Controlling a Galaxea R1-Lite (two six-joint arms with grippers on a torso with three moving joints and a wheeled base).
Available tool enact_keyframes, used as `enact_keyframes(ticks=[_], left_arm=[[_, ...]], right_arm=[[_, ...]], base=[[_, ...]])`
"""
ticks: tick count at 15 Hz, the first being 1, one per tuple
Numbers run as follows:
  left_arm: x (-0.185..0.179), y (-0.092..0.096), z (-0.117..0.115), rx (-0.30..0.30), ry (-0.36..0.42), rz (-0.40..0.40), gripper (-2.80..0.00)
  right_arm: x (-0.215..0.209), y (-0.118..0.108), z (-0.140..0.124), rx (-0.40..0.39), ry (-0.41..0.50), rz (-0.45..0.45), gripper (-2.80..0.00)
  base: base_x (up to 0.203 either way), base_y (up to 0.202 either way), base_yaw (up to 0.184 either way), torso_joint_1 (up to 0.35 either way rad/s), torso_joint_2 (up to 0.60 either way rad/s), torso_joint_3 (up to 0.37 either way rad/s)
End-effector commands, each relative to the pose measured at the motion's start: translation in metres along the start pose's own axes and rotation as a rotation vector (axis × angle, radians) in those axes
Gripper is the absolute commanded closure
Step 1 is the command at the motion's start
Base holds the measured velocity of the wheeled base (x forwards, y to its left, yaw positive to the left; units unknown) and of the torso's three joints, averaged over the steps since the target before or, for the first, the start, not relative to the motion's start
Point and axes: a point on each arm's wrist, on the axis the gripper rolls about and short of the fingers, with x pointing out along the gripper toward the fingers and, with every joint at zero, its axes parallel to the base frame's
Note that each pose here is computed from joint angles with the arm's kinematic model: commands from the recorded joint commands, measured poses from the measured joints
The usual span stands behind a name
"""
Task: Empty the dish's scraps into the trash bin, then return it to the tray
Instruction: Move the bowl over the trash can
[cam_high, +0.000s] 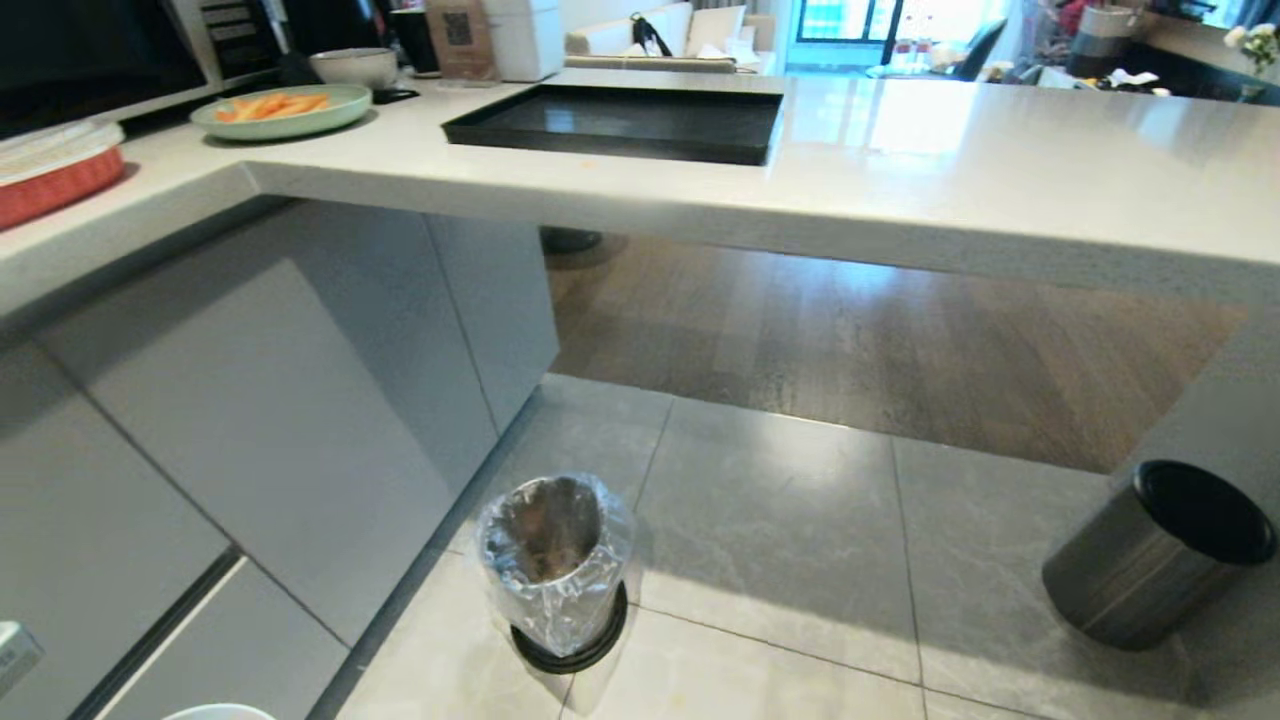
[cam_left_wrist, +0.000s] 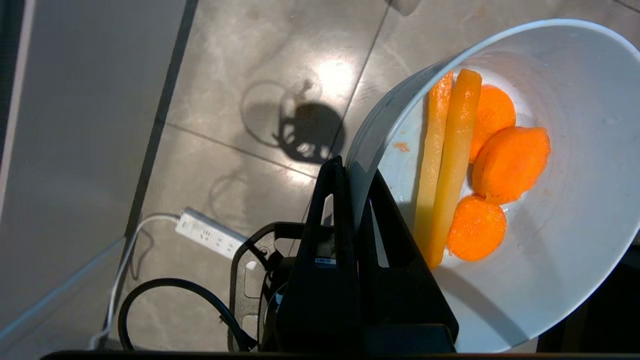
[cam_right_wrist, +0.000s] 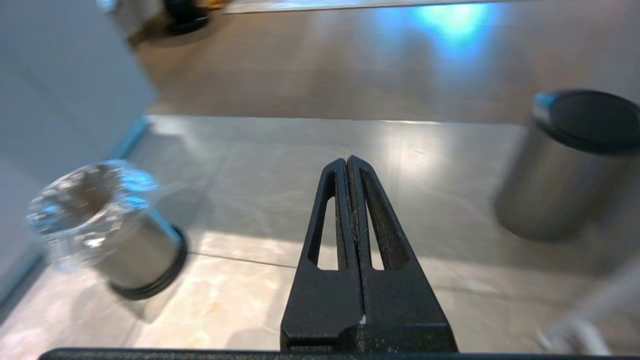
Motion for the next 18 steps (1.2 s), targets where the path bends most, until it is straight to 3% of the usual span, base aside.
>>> enact_keyframes(ticks=[1,9,18], left_arm=[[-0.0001,-0.0001,-0.0003,0.001,0.002,-0.002,0.0],[0.0001,-0.0004,-0.0002,0.005,0.004,-0.011,0.0],[0.001,-0.0006,-0.0016,0.005,0.004,-0.017,0.0]], right_arm=[[0.0001,0.0,0.0,0.001,0.001,0.0,0.0],[0.0,0.0,0.0,0.001,0.0,0.0,0.0],[0.0,0.0,0.0,0.001,0.0,0.0,0.0]], base=[[0.002,-0.008,0.172,0.004,0.0,0.001],[-0.001,-0.009,0.161,0.001,0.0,0.003],[0.0,0.0,0.0,0.0,0.0,0.0]])
